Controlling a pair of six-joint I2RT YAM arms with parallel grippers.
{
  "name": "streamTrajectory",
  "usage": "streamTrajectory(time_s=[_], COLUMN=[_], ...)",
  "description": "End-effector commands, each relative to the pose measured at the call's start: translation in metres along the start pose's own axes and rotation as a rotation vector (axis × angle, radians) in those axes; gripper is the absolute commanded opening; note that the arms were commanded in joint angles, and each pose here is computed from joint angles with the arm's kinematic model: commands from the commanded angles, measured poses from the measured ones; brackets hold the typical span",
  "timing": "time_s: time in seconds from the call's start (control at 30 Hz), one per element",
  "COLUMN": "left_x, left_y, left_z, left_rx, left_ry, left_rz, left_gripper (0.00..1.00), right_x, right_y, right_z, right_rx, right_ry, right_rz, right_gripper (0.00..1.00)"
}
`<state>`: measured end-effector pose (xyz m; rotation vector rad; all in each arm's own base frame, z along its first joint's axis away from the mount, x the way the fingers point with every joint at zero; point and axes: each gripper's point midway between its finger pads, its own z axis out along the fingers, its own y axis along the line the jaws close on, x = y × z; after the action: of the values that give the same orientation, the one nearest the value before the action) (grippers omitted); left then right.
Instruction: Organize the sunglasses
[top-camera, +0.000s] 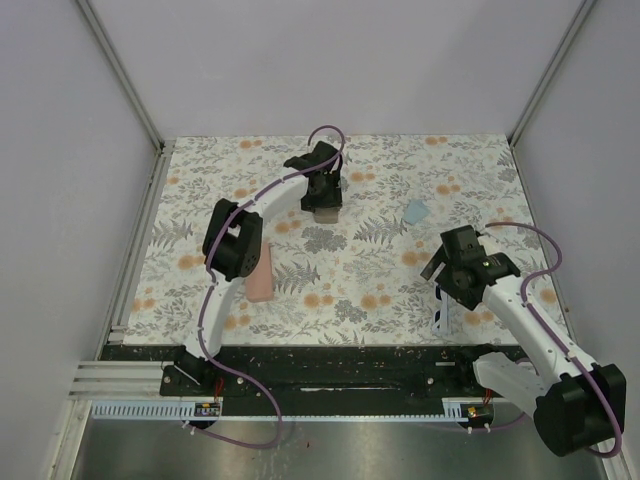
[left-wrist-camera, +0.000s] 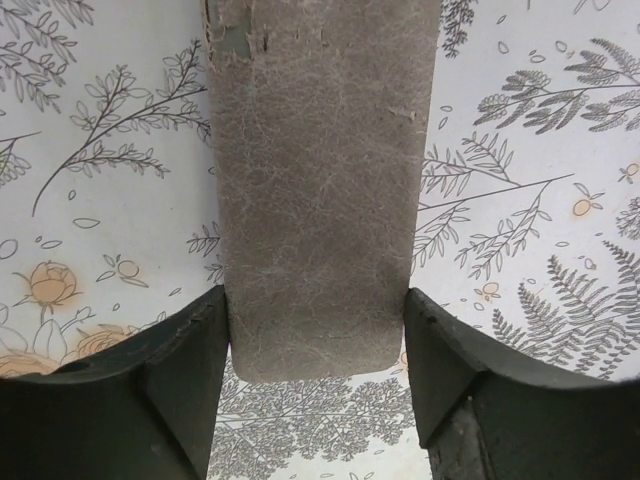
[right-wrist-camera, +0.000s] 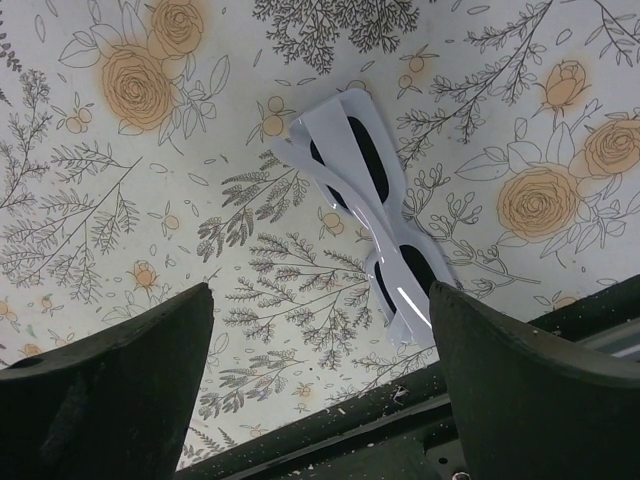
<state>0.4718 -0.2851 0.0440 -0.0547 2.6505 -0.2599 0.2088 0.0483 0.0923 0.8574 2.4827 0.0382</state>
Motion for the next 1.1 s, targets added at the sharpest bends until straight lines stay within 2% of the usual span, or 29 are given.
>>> streamTrajectory(time_s=[0.0,0.1,0.27,0.43,0.57,0.6,0.83,0.97,1.07], left_x=[-0.014,-0.016,-0.014,-0.007,0.002,0.005,0.023,0.030,0.041], left_y=[-0.009,-0.008,-0.007,-0.004,-0.004,-0.004,0.002,0.002,-0.002], left_z=[-0.007,-0.018,-0.048,-0.082,-0.107,-0.112,-0.139,-0.148,-0.150], left_rx=[0.070,0.087,0.122,0.164,0.204,0.211,0.241,0.254,0.291], left_ry=[-0.034,-0.046,-0.069,-0.095,-0.102,-0.101,-0.105,-0.105,-0.091], left_rz=[0.000,-0.001,0.008,0.011,0.013,0.014,0.022,0.025,0.026], left_gripper=[0.54,0.48,0.47,0.47,0.47,0.47,0.47,0.47,0.47], right_x=[0.006,0.014,0.025,0.027,0.027,0.025,0.021,0.013,-0.002], right_y=[-0.009,-0.013,-0.017,-0.005,0.002,0.005,0.018,0.038,0.055], right_z=[0.002,0.010,0.025,0.037,0.047,0.049,0.064,0.067,0.069], right_rx=[0.042,0.061,0.081,0.033,0.032,0.027,0.026,-0.021,-0.043], right_ry=[0.005,0.032,0.057,0.069,0.082,0.078,0.091,0.091,0.063], right_rz=[0.064,0.054,0.035,0.034,-0.002,-0.011,-0.055,-0.056,-0.055], right_gripper=[0.95,0.94,0.89,0.68,0.65,0.62,0.59,0.42,0.41])
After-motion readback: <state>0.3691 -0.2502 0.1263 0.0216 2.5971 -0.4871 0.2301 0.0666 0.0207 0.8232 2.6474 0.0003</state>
